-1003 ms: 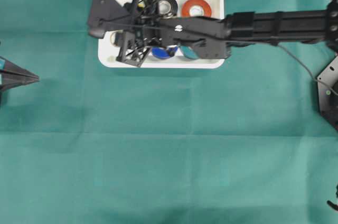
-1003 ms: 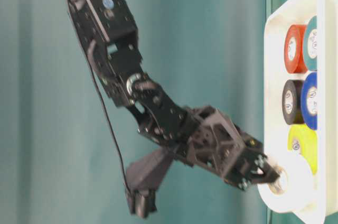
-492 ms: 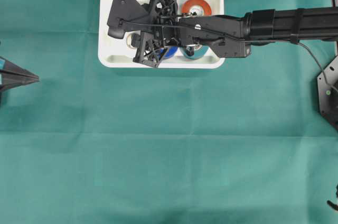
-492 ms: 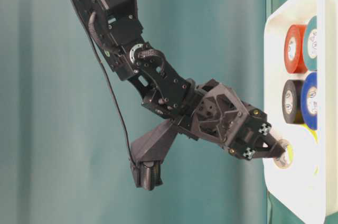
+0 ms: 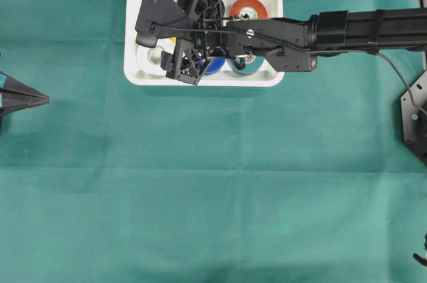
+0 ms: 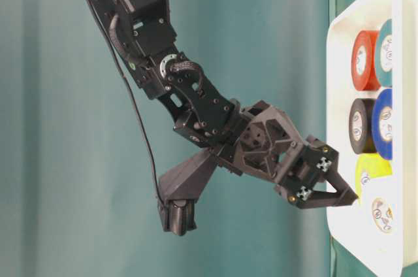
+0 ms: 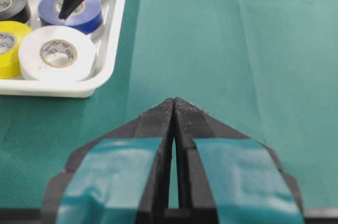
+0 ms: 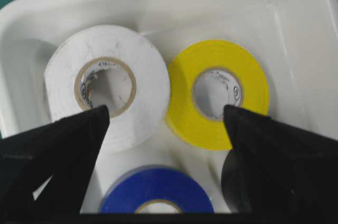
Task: Put the tape into the white case with the right arm.
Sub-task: 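Lower the white tape below the yellow tape and release it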
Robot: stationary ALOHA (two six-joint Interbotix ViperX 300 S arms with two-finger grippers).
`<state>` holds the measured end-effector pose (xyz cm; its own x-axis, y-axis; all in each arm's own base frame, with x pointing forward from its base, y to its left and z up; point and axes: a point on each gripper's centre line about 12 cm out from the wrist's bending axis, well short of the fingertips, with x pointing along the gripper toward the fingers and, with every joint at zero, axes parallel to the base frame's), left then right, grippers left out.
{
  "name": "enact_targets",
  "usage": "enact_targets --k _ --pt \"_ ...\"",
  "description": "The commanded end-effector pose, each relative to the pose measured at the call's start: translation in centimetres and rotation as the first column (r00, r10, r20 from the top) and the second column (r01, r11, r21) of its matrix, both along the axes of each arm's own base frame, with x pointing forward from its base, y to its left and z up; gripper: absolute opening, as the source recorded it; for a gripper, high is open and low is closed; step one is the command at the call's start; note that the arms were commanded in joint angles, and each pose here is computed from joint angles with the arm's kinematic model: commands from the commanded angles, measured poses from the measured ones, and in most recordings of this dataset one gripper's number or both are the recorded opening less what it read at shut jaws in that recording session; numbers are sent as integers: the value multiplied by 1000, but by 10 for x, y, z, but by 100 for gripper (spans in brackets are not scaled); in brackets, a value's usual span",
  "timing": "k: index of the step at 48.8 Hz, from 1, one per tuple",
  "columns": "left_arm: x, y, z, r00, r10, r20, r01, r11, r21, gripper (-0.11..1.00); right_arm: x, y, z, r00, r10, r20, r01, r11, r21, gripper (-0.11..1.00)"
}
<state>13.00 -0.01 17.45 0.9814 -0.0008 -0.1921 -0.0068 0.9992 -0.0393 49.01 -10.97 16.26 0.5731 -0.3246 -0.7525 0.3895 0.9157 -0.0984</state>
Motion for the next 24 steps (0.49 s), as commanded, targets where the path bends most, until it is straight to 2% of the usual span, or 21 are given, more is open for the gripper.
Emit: enact_targets --k 1,13,24 --pt "1 0 5 1000 2 12 -2 1000 0 0 0 -1 29 998 0 65 0 1000 -10 67" --pt "1 0 4 1000 0 11 0 1000 0 0 -6 0 32 998 1 58 0 1000 -14 68" --pt "1 0 5 1000 0 12 0 1000 0 0 -35 6 41 998 7 62 -6 1000 -8 68"
